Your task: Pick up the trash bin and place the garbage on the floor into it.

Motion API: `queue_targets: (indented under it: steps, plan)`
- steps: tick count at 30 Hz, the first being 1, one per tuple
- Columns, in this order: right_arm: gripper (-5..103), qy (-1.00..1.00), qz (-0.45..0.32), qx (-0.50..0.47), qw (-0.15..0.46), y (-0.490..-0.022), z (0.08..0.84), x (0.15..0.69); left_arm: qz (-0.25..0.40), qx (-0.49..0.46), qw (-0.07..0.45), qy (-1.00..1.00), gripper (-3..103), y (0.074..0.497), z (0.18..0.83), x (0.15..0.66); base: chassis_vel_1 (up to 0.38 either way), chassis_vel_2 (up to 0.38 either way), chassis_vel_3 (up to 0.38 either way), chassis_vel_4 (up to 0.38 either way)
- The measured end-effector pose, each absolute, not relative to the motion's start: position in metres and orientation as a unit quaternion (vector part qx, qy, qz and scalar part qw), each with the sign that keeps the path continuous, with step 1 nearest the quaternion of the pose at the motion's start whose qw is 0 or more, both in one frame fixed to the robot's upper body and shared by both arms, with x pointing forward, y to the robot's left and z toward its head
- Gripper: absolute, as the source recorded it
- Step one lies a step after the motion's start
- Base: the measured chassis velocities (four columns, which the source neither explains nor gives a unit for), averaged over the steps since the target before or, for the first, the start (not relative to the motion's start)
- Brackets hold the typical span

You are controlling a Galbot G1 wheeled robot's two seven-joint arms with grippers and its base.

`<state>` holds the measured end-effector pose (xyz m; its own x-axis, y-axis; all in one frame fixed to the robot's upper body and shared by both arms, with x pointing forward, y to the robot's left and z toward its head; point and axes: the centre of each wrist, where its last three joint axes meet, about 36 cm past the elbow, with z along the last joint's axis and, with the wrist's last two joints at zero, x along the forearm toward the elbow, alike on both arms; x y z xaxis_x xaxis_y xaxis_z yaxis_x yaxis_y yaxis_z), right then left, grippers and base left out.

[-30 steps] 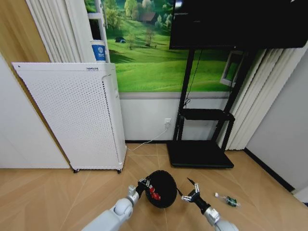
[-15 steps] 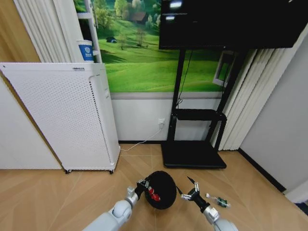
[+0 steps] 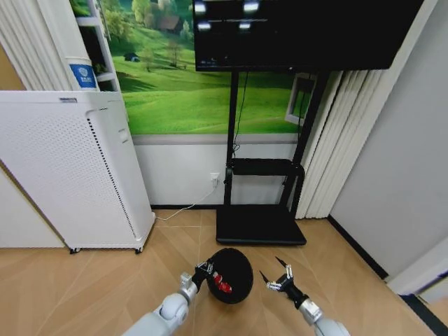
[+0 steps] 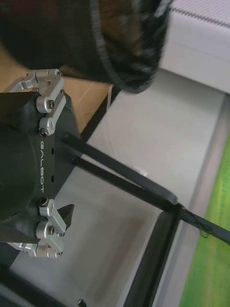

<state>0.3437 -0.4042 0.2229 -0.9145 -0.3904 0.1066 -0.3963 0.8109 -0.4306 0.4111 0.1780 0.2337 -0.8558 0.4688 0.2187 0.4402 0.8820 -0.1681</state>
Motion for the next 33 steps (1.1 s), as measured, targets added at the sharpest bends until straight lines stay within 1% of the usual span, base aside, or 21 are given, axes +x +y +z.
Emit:
queue_targets:
  steps: [2, 5, 8, 9, 11, 12, 15, 19, 22, 28, 33]
  plan:
    - [100, -0.925, 0.306, 0.215, 0.066, -0.434, 0.235, 0.355, 0.057, -0.189, 0.112, -0.974, 6, 0.203, 0.241, 0.418, 0.079, 0.063, -0.077, -0.055]
    - [100, -0.916, 0.327, 0.218, 0.082, -0.441, 0.236, 0.359, 0.058, -0.176, 0.107, -0.977, 6, 0.211, 0.244, 0.421, 0.061, 0.067, -0.075, -0.06]
    - [100, -0.89, 0.375, 0.22, 0.137, -0.457, 0.237, 0.381, 0.059, -0.141, 0.09, -0.984, 6, 0.24, 0.254, 0.425, 0.006, 0.011, -0.023, -0.013]
    - [100, -0.89, 0.375, 0.22, 0.137, -0.457, 0.237, 0.381, 0.059, -0.141, 0.09, -0.984, 6, 0.24, 0.254, 0.425, 0.0, 0.0, 0.0, 0.0]
    - [100, -0.871, 0.397, 0.241, 0.163, -0.466, 0.239, 0.39, 0.058, -0.135, 0.084, -0.986, 6, 0.251, 0.259, 0.426, 0.0, 0.0, 0.0, 0.0]
    - [100, -0.871, 0.397, 0.241, 0.163, -0.466, 0.239, 0.39, 0.058, -0.135, 0.084, -0.986, 6, 0.251, 0.259, 0.426, 0.0, 0.0, 0.0, 0.0]
    - [100, -0.834, 0.413, 0.295, 0.216, -0.482, 0.229, 0.39, 0.058, -0.13, 0.075, -0.987, 6, 0.261, 0.267, 0.428, 0.0, 0.0, 0.0, 0.0]
    - [100, -0.814, 0.41, 0.337, 0.237, -0.49, 0.21, 0.383, 0.055, -0.132, 0.069, -0.987, 6, 0.261, 0.267, 0.431, 0.0, 0.0, 0.0, 0.0]
    - [100, -0.804, 0.414, 0.353, 0.241, -0.491, 0.196, 0.383, 0.05, -0.139, 0.066, -0.987, 6, 0.26, 0.268, 0.43, 0.0, 0.0, 0.0, 0.0]
    - [100, -0.797, 0.417, 0.356, 0.254, -0.489, 0.177, 0.388, 0.03, -0.153, 0.053, -0.986, 6, 0.266, 0.269, 0.43, 0.0, 0.0, 0.0, 0.0]
    - [100, -0.799, 0.43, 0.332, 0.256, -0.487, 0.172, 0.403, 0.023, -0.166, 0.048, -0.985, 6, 0.273, 0.274, 0.424, 0.0, 0.0, 0.0, 0.0]
